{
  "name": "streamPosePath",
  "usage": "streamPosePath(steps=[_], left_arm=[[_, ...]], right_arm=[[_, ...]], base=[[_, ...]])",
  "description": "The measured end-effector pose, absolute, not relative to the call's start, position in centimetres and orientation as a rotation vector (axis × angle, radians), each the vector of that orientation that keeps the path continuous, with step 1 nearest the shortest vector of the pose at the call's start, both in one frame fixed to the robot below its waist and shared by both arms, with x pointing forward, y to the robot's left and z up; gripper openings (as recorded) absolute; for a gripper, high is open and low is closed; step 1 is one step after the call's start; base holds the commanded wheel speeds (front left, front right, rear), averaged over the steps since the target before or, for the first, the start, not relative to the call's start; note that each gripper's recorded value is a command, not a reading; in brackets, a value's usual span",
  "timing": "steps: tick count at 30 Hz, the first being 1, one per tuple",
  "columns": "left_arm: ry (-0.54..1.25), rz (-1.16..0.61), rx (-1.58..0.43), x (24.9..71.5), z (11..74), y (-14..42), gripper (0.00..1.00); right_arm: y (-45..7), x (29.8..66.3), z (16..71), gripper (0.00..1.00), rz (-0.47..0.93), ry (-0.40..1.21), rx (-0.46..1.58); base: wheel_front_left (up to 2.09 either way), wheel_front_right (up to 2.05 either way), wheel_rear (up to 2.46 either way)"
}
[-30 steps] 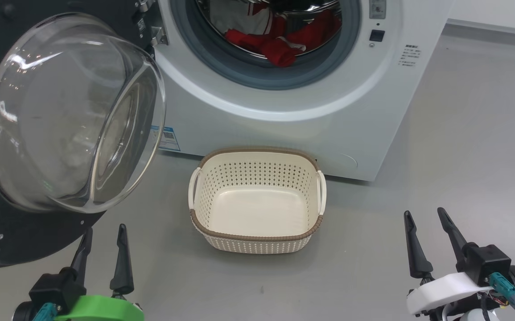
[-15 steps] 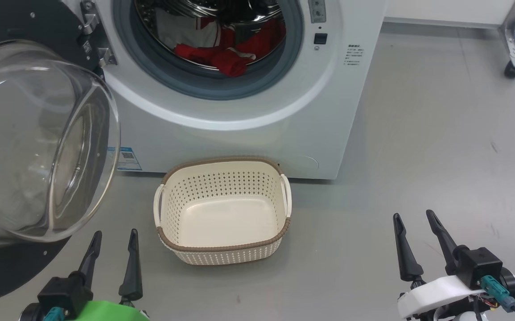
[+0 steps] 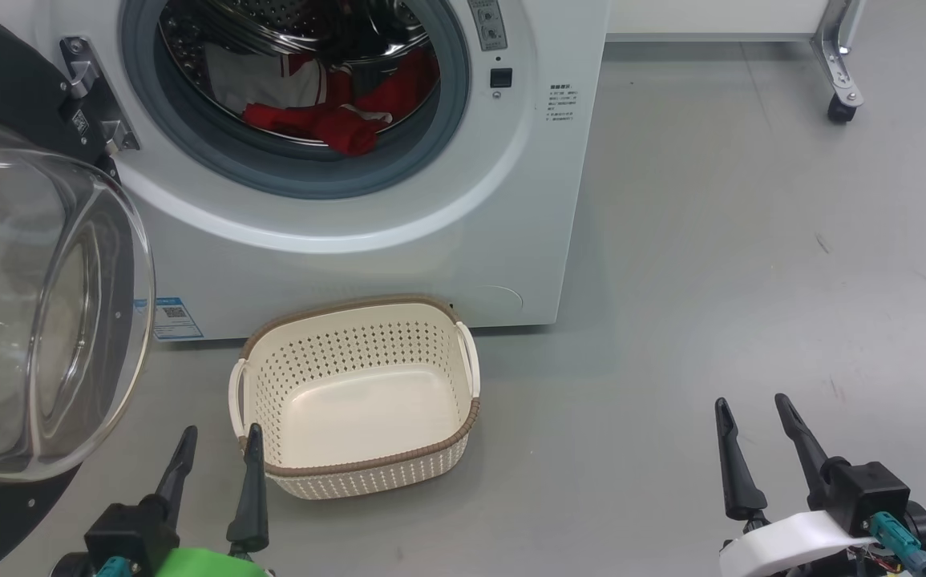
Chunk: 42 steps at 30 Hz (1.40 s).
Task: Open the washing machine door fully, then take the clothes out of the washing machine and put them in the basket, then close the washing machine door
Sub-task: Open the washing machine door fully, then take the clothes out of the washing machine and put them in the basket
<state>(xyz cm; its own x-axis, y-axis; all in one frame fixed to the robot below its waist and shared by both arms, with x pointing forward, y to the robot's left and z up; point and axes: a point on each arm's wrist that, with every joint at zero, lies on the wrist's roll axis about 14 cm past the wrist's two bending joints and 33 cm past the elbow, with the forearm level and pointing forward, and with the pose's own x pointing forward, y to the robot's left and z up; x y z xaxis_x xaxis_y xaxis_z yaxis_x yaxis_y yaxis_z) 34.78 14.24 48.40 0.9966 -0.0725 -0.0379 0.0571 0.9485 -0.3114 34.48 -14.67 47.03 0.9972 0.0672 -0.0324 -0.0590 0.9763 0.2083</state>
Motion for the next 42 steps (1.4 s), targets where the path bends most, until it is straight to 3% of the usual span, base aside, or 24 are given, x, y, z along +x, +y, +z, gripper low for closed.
streamPosePath(steps=[42], left_arm=[[0.064,-0.161,-0.309,35.0,48.8,11.5,1.00]], right_arm=[[-15.5,34.1,47.2,1.00,0.021,0.034,0.211]], base=[[0.09,-0.09,0.00]])
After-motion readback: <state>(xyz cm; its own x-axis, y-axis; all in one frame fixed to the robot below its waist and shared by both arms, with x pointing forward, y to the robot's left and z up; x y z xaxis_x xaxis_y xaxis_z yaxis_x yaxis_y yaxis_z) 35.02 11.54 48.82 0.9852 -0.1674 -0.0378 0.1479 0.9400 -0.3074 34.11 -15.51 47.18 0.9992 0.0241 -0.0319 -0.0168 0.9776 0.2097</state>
